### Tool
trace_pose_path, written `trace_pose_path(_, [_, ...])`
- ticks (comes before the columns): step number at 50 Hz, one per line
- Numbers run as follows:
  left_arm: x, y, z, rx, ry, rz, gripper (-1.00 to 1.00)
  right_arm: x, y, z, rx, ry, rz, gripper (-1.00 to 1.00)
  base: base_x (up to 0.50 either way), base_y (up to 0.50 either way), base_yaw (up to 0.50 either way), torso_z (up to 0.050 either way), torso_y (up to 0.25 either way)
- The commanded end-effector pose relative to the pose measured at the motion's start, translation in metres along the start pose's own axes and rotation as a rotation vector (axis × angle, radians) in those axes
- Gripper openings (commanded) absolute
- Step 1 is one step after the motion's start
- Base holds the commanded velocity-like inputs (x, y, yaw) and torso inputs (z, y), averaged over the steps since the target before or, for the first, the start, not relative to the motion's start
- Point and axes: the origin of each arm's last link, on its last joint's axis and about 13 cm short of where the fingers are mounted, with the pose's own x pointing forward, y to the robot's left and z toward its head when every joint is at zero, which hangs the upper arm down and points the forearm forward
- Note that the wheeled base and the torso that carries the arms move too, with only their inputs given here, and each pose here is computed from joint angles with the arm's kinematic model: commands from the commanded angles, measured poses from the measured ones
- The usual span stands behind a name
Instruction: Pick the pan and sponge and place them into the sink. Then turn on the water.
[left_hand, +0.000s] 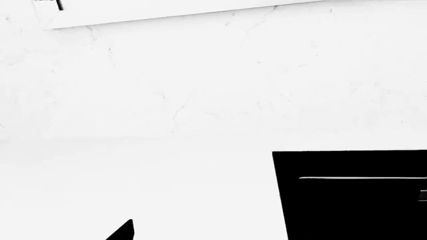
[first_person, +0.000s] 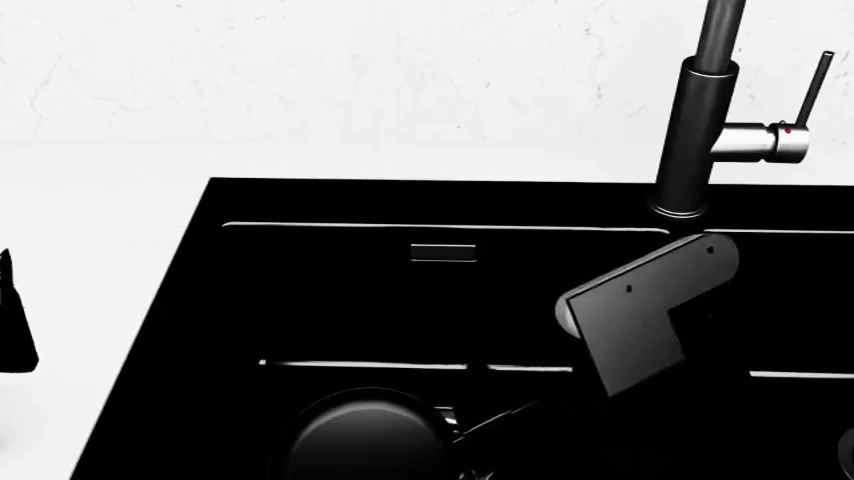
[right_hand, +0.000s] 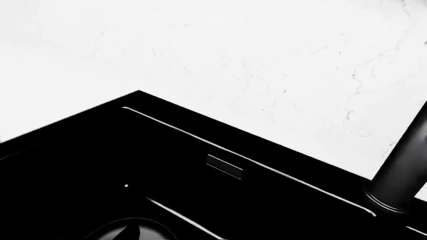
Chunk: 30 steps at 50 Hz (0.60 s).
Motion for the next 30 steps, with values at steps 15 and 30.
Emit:
trace_pose_path(15, [-0.025,0.008,-0.005,-0.005,0.048,0.260,1.00,-0.006,0.001,0.000,0.015,-0.014,-0.028,1.00,0.00,0.00,0.00,0.000,0.000])
trace_pose_path(30, [-0.042,0.006,-0.008,-0.093,0.336,0.162,1.00,-0.003,0.002,0.001,0.016,-0.020,-0.017,1.00,0.00,0.00,0.00,0.000,0.000])
